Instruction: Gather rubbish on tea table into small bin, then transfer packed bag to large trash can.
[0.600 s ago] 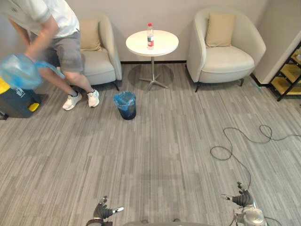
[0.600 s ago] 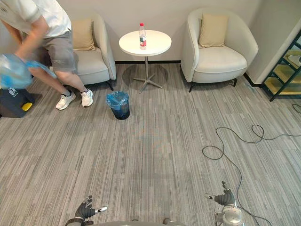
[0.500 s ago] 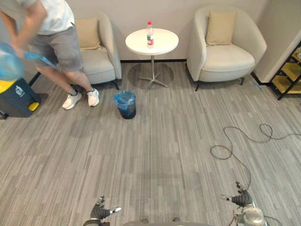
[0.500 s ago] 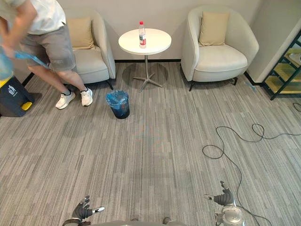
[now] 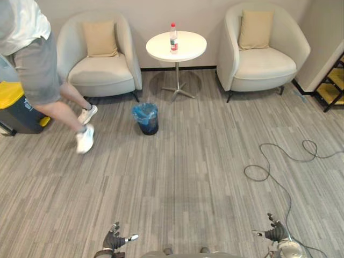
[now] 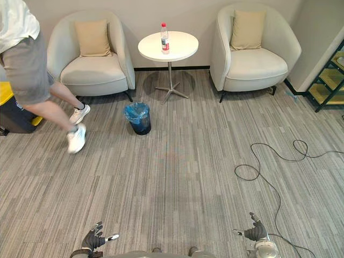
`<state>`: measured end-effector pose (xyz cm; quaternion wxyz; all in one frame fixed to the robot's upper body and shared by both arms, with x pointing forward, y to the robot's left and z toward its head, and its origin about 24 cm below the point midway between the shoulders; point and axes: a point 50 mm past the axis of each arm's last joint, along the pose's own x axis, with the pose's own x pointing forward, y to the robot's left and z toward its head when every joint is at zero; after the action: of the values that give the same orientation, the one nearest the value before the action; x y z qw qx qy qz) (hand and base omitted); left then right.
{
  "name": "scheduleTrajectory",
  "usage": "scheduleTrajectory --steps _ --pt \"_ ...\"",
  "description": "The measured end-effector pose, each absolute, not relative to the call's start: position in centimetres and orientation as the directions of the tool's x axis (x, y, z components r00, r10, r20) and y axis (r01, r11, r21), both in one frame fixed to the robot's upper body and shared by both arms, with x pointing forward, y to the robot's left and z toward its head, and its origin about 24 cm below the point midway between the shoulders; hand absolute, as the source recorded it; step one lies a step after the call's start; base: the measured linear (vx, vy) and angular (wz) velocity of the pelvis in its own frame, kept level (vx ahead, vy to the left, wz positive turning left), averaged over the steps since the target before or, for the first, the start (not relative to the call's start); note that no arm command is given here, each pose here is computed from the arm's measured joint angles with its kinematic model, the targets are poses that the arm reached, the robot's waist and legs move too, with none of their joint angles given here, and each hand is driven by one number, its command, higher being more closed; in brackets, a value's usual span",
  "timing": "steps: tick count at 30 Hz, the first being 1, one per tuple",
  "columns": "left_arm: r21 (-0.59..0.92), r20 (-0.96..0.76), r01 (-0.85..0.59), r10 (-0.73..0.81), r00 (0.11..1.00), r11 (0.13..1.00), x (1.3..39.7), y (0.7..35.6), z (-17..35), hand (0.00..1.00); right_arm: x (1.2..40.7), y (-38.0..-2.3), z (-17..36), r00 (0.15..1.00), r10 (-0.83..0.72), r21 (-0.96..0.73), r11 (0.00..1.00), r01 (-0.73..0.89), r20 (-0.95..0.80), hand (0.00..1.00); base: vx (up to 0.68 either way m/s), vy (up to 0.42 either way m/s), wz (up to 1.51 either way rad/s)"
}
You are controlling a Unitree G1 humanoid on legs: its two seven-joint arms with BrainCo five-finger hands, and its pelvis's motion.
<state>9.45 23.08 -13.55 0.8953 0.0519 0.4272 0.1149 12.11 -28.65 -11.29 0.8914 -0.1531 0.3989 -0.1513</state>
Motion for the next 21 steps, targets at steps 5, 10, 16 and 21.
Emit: scheduleTrajectory --steps 5,10,16,21 --pt "0.183 -0.728 -0.173 0.252 0.637 0.968 10.1 23.1 -13.0 0.00 13.5 -28.5 -10.9 0.657 -0.398 -0.356 0.912 0.206 -0.640 0.00 0.01 0.018 -0.17" --pt "0.175 -0.705 -0.210 0.271 0.655 0.962 10.7 23.3 -12.5 0.00 14.6 -28.3 -10.5 0.667 -0.414 -0.315 0.909 0.271 -0.620 0.00 0.09 0.074 -0.28" --pt "0.200 -0.644 -0.217 0.295 0.706 0.956 13.3 24.4 -11.3 0.00 15.0 -28.4 -10.2 0.677 -0.414 -0.312 0.909 0.276 -0.608 0.00 0.40 0.008 0.13" --pt "0.172 -0.557 -0.217 0.277 0.783 0.961 17.5 23.6 -9.7 0.00 16.6 -30.3 -8.3 0.705 -0.471 -0.337 0.880 0.334 -0.530 0.00 0.58 -0.205 0.63"
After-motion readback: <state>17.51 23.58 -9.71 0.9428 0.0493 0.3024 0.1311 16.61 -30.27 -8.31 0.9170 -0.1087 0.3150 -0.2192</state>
